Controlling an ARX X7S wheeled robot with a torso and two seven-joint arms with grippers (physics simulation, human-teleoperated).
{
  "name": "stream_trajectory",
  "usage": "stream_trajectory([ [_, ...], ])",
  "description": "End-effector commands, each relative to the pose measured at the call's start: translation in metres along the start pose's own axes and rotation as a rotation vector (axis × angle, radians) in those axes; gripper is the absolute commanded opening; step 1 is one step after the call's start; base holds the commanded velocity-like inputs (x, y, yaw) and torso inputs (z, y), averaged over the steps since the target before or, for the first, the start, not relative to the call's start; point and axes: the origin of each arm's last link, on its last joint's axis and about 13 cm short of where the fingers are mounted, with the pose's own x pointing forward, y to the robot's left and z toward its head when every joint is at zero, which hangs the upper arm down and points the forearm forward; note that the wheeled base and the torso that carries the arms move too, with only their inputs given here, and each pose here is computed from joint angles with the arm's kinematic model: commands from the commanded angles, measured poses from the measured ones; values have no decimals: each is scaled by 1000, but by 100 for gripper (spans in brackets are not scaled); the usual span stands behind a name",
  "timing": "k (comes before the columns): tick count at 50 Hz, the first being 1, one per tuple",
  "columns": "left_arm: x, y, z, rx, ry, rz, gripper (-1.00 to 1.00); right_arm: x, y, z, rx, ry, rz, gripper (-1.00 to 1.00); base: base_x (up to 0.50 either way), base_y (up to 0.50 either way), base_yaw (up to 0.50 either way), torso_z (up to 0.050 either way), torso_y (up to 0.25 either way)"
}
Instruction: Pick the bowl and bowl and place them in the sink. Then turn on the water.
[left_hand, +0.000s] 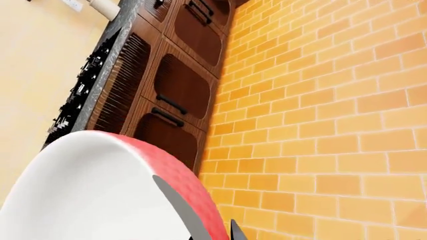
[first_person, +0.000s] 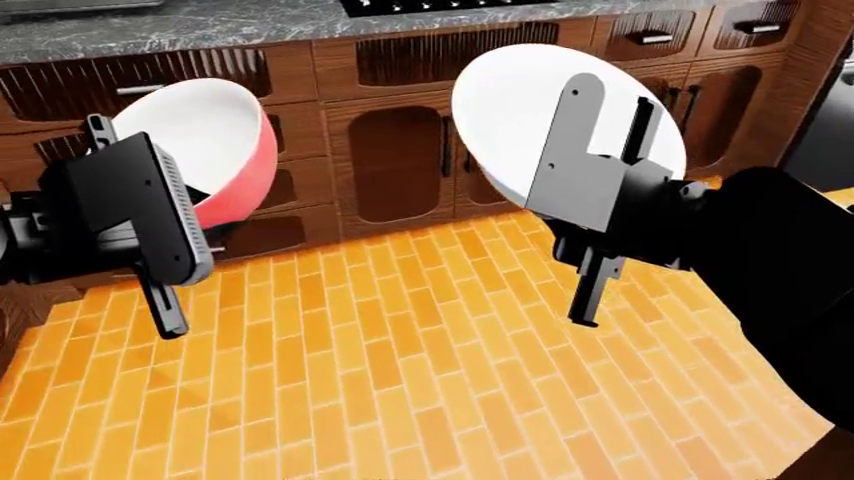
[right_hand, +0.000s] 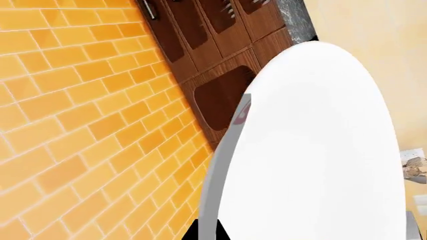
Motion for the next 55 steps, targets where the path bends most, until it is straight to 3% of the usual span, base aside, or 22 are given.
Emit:
stream_trajectory([
  [1,-6,4,6,16,-44,29,-100,-2,-3,1,-10,-5,-26,-100,-3,-11,500,0,0],
  [55,-3,2,4,67,-21,66,-100,3,1,1,-8,-16,-13,-100,-1,-10,500,0,1],
])
